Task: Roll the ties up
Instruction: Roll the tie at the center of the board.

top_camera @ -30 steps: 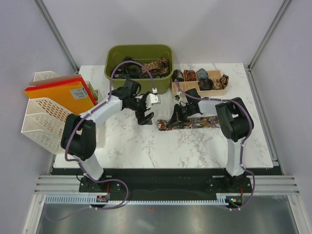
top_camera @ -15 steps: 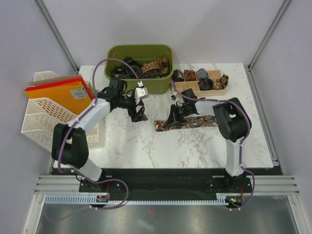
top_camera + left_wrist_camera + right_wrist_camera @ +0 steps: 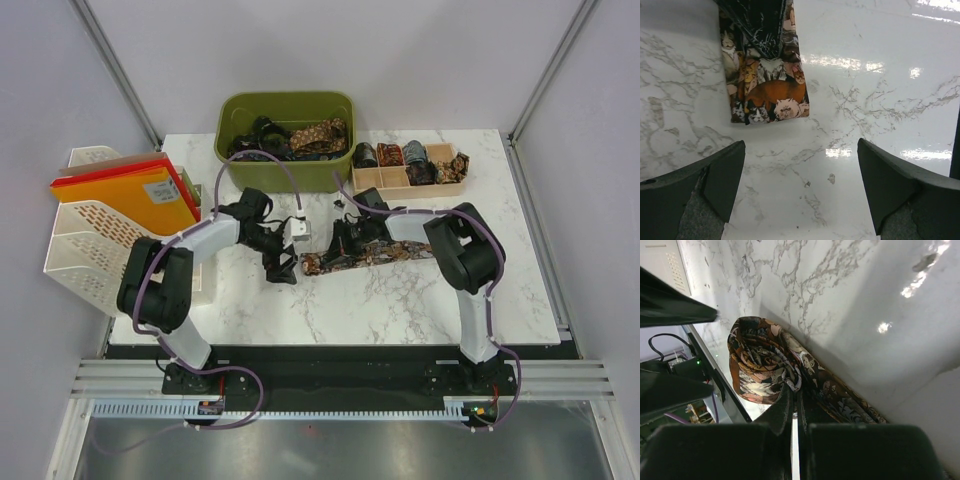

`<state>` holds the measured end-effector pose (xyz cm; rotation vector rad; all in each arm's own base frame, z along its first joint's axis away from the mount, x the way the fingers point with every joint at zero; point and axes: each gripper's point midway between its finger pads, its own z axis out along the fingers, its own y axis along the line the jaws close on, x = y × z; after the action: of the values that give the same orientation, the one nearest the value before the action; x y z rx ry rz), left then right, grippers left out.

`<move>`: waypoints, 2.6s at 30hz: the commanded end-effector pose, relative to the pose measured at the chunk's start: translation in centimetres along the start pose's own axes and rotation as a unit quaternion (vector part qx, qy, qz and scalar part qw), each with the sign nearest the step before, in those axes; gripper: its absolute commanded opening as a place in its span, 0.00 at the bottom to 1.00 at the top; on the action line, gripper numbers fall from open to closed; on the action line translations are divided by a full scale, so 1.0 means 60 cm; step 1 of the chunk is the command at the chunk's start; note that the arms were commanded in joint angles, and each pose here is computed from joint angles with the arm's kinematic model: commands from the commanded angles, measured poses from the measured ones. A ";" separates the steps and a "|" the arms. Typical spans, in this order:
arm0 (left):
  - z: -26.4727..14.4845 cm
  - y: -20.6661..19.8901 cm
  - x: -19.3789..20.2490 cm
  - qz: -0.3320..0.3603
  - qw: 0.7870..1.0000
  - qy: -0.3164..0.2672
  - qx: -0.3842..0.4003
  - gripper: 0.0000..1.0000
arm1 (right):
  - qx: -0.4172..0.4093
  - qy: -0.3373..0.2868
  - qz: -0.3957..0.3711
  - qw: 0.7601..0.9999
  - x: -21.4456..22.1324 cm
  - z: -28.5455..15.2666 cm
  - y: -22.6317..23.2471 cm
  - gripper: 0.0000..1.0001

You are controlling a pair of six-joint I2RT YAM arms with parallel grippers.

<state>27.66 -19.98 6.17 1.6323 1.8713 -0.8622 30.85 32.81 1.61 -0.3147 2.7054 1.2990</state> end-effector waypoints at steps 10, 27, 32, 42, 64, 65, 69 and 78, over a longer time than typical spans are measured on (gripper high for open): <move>0.024 0.054 0.001 0.053 0.990 0.009 -0.128 1.00 | 0.038 0.001 0.024 0.999 0.030 0.031 -0.042 0.00; 0.044 0.031 -0.007 0.080 0.991 0.020 -0.106 0.85 | 0.031 0.005 0.029 0.999 0.039 0.031 -0.043 0.00; 0.033 0.032 -0.042 0.093 0.989 -0.015 -0.118 0.65 | 0.037 0.003 0.037 0.999 0.039 0.033 -0.046 0.00; 0.066 0.029 -0.106 0.093 0.992 -0.017 -0.085 0.53 | 0.026 -0.002 0.048 0.999 0.029 0.034 -0.035 0.00; 0.133 0.006 0.000 0.021 0.991 0.124 -0.036 0.39 | -0.067 -0.012 0.051 0.996 0.001 0.019 0.039 0.06; 0.133 0.006 0.007 0.018 0.991 0.130 -0.036 0.38 | -0.067 -0.015 0.055 0.996 -0.002 0.015 0.036 0.08; 0.135 0.004 0.022 0.024 0.989 0.143 -0.033 0.34 | -0.071 -0.026 0.067 0.995 -0.015 -0.005 0.029 0.13; 0.145 0.007 0.056 0.019 0.983 0.179 -0.022 0.28 | -0.076 -0.033 0.071 0.994 -0.038 -0.046 0.038 0.35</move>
<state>30.04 -27.10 2.92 1.7570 1.8916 -0.5749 31.19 32.06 2.26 -0.0268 2.7190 1.4891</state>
